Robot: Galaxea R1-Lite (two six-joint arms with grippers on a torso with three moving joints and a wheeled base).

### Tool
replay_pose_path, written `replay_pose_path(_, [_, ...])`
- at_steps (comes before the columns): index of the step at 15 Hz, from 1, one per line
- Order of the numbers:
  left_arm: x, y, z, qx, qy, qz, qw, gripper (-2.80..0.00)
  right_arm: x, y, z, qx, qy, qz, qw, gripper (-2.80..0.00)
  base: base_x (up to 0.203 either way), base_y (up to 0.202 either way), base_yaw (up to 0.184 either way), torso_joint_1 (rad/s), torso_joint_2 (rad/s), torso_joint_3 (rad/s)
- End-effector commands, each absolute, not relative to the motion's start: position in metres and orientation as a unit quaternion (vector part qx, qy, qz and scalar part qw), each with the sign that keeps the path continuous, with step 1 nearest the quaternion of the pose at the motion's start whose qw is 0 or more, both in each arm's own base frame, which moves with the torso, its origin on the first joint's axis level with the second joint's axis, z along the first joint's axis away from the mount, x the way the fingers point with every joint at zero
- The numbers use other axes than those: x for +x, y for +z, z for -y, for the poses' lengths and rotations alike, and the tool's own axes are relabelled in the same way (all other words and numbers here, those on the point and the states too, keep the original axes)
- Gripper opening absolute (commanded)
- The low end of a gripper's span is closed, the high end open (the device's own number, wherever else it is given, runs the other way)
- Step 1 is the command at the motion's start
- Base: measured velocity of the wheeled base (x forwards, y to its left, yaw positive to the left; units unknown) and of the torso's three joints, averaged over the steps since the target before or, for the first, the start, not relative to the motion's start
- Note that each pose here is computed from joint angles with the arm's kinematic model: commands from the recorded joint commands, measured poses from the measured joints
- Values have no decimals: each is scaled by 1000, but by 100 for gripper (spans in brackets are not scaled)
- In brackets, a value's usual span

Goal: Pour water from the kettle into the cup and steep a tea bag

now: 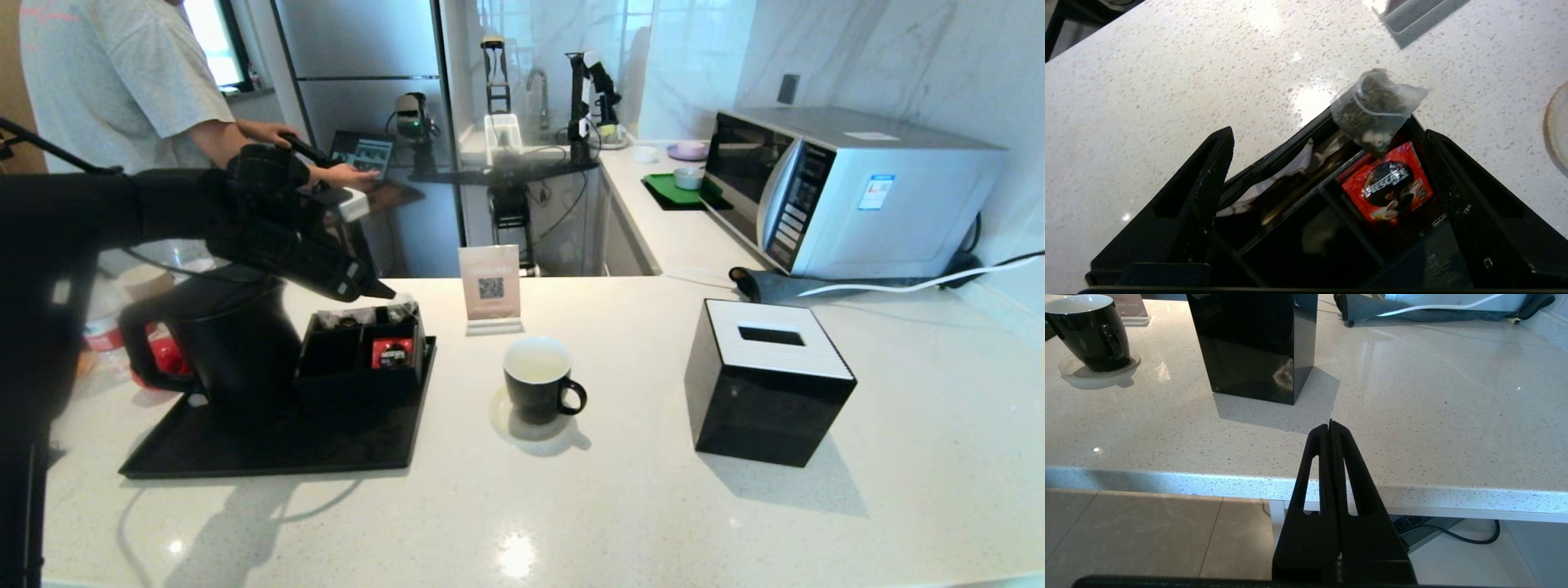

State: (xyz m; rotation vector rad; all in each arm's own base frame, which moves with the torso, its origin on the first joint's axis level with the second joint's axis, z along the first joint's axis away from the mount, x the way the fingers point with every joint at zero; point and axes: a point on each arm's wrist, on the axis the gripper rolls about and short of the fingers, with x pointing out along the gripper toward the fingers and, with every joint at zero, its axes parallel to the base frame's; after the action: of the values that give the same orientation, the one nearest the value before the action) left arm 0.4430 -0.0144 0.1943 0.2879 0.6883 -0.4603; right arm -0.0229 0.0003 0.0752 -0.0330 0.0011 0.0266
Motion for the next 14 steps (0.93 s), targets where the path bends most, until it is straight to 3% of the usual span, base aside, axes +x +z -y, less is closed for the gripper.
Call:
replay_pose_path(1, [449,185,18,132,-242,-335,901,0,-23,75,0,-17,14,-1,1000,-280,0,0,0,0,0,0])
replay_pose_path(14, [456,167,27,127,-265,-349,890,0,-23,75,0,-17,14,-1,1000,-280,0,0,0,0,0,0])
